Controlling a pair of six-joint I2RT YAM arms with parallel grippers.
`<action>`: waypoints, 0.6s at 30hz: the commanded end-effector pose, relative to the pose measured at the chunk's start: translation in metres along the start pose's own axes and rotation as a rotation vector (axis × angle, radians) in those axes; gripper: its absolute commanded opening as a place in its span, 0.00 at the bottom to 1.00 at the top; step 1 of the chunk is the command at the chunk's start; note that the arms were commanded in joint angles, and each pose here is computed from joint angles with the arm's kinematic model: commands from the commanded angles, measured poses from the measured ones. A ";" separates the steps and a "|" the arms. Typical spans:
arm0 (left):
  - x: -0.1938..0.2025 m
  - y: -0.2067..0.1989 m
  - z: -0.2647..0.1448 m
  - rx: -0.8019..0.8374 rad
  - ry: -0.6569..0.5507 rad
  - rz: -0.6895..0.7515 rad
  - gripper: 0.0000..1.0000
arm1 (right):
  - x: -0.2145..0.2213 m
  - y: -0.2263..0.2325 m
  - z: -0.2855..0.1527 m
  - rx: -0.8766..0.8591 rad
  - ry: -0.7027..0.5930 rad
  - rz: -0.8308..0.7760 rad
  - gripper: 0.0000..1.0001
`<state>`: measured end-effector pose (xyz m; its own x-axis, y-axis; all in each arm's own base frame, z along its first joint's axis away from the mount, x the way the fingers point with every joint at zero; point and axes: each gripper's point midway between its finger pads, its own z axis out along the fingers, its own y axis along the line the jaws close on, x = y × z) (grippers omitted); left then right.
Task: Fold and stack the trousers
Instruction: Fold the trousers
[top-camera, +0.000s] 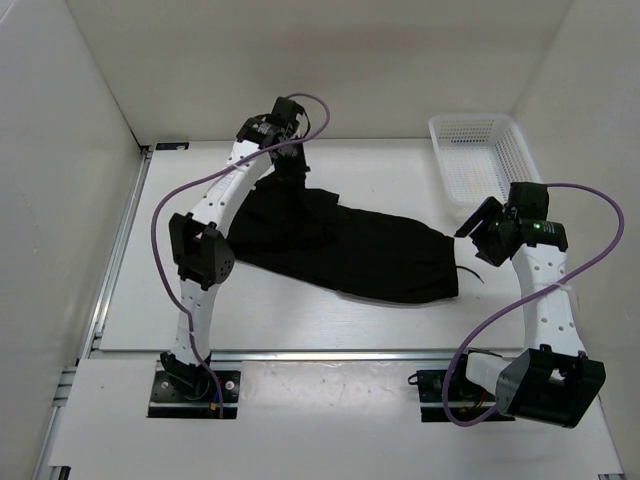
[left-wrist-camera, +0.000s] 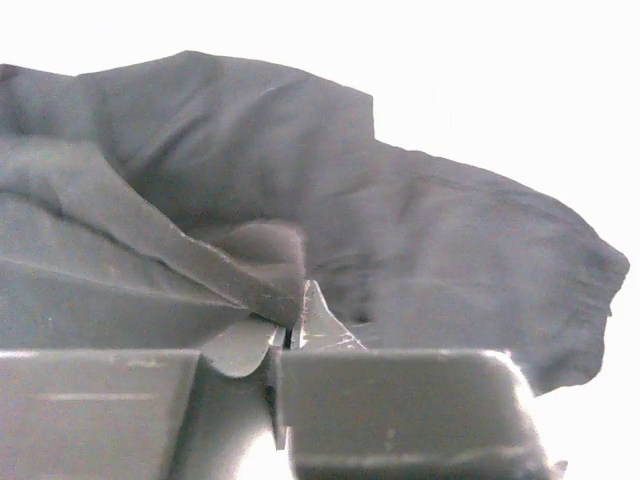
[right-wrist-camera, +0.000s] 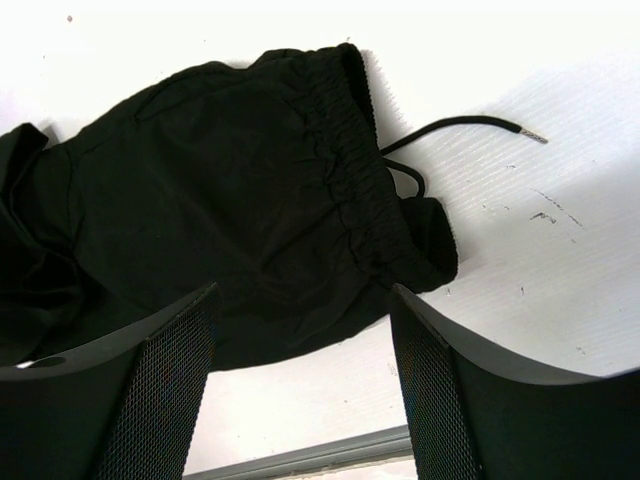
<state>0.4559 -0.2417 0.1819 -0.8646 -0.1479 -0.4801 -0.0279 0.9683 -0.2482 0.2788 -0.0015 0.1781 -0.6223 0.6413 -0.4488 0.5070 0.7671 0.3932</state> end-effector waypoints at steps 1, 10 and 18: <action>-0.013 -0.044 -0.011 0.192 -0.002 0.030 0.12 | -0.006 0.003 -0.003 -0.004 -0.018 -0.026 0.73; -0.003 -0.079 0.009 0.281 0.018 0.103 1.00 | 0.004 -0.005 -0.005 0.022 0.001 -0.023 0.73; 0.010 -0.041 -0.032 0.134 -0.021 0.124 0.76 | 0.003 -0.002 -0.004 0.009 -0.001 -0.024 0.73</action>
<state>0.4459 -0.2937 0.1487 -0.9083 -0.0217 -0.4177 0.1166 0.9459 -0.3027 0.2764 -0.0038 0.1755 -0.6256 0.6398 -0.4465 0.5176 0.7686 0.3761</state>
